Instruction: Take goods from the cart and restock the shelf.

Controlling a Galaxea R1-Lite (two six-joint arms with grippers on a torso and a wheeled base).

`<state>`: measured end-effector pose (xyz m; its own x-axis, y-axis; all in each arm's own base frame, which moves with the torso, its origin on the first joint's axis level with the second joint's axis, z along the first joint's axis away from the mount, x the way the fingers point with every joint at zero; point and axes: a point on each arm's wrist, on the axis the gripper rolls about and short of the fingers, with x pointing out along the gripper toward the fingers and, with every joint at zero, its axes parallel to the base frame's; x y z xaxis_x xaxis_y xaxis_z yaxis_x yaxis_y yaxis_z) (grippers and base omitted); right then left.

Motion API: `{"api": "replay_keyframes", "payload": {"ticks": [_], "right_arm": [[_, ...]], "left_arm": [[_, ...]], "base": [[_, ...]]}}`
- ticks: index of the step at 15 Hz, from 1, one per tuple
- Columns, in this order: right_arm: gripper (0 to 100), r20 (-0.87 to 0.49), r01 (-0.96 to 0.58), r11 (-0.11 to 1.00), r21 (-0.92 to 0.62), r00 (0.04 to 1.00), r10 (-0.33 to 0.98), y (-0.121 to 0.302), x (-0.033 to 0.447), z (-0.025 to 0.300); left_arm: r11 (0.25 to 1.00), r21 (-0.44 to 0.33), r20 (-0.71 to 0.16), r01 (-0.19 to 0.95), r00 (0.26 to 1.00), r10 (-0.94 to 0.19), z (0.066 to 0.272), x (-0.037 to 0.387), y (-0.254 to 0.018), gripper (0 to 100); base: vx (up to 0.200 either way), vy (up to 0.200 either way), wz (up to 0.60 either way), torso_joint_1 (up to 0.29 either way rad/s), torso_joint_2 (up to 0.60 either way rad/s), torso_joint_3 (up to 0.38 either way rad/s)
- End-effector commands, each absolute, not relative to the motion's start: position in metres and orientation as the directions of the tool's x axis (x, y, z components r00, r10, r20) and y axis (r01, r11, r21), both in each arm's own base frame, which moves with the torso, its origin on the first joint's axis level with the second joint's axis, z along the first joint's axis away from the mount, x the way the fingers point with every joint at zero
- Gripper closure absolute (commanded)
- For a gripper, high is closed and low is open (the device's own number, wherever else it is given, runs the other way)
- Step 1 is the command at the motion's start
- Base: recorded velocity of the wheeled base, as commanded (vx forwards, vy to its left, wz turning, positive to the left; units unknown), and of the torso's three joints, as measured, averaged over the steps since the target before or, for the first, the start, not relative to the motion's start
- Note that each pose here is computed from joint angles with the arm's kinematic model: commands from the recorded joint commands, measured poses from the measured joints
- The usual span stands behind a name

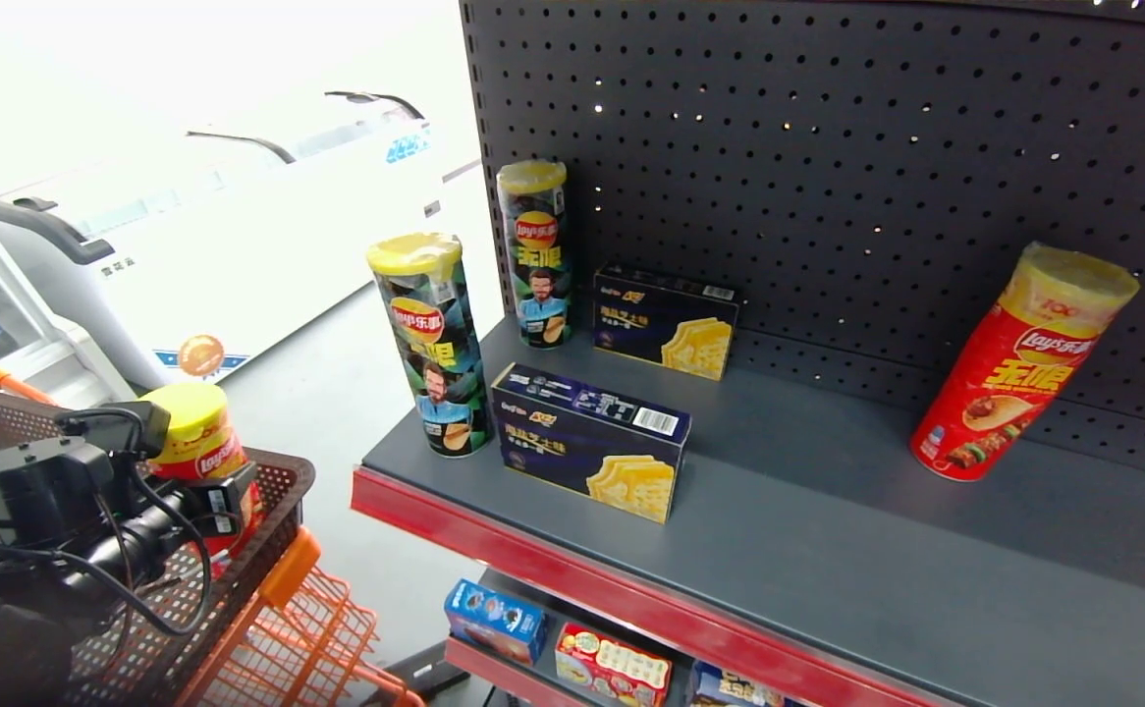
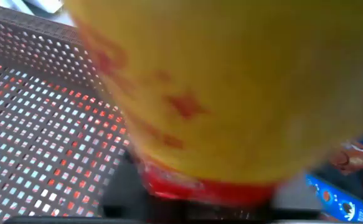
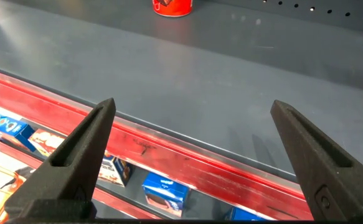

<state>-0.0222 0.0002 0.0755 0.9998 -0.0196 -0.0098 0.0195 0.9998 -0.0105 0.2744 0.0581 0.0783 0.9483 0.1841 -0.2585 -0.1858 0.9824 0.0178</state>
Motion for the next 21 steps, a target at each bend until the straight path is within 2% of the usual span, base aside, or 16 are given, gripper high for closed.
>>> {"api": "replay_keyframes", "payload": {"ticks": [1,5,7,9,10,13,14,16,17,18,20,21], "right_arm": [[0,-0.009,0.020,1.000,-0.011,1.000,-0.020,0.000,-0.022,0.075],[0,-0.009,0.020,1.000,-0.011,1.000,-0.020,0.000,-0.022,0.075],[0,-0.009,0.020,1.000,-0.011,1.000,-0.020,0.000,-0.022,0.075],[0,-0.009,0.020,1.000,-0.011,1.000,-0.020,0.000,-0.022,0.075],[0,-0.009,0.020,1.000,-0.011,1.000,-0.020,0.000,-0.022,0.075],[0,-0.009,0.020,1.000,-0.011,1.000,-0.020,0.000,-0.022,0.075],[0,-0.009,0.020,1.000,-0.011,1.000,-0.020,0.000,-0.022,0.075],[0,-0.009,0.020,1.000,-0.011,1.000,-0.020,0.000,-0.022,0.075],[0,-0.009,0.020,1.000,-0.011,1.000,-0.020,0.000,-0.022,0.075],[0,-0.009,0.020,1.000,-0.011,1.000,-0.020,0.000,-0.022,0.075],[0,-0.009,0.020,1.000,-0.011,1.000,-0.020,0.000,-0.022,0.075],[0,-0.009,0.020,1.000,-0.011,1.000,-0.020,0.000,-0.022,0.075]], "left_arm": [[0.982,0.017,-0.265,-0.187,0.946,0.185,0.078,0.272,0.058,100],[0.983,0.023,-0.234,-0.185,0.955,0.185,0.086,0.270,0.057,100],[0.984,0.033,-0.180,-0.175,0.967,0.178,0.105,0.260,0.055,100],[0.991,0.047,-0.165,-0.127,0.977,0.133,0.122,0.250,0.049,100],[0.995,0.052,-0.137,-0.084,0.986,0.090,0.135,0.239,0.044,100],[0.996,0.063,-0.011,-0.061,0.998,0.061,0.166,0.220,0.033,100],[0.997,0.065,0.006,-0.049,0.999,0.049,0.170,0.216,0.030,100],[0.998,0.068,0.043,-0.001,0.999,-0.002,0.190,0.196,0.015,100],[0.997,0.067,0.014,0.034,0.999,-0.035,0.197,0.188,0.009,100],[0.996,0.067,0.000,0.055,0.998,-0.055,0.195,0.182,0.004,100],[0.973,0.052,0.017,0.224,0.974,-0.225,0.196,0.170,-0.016,100],[0.968,0.044,0.024,0.246,0.969,-0.247,0.198,0.171,-0.018,100]], "base": [[0.000,0.000,0.00,0.000,0.00,0.000],[0.000,0.000,0.00,0.000,0.00,0.000],[0.000,0.000,0.00,0.000,0.00,0.000],[0.000,0.000,0.00,0.000,0.00,0.000],[0.000,0.000,0.00,0.000,0.00,0.000],[0.000,0.000,0.00,0.000,0.00,0.000],[0.000,0.000,0.00,0.000,0.00,0.000],[0.000,0.000,0.00,0.000,0.00,0.000],[0.000,0.000,0.00,0.000,0.00,0.000],[0.000,0.000,0.00,0.000,0.00,0.000],[0.000,0.000,0.00,0.000,0.00,0.000],[0.000,0.000,0.00,0.000,0.00,0.000]]}}
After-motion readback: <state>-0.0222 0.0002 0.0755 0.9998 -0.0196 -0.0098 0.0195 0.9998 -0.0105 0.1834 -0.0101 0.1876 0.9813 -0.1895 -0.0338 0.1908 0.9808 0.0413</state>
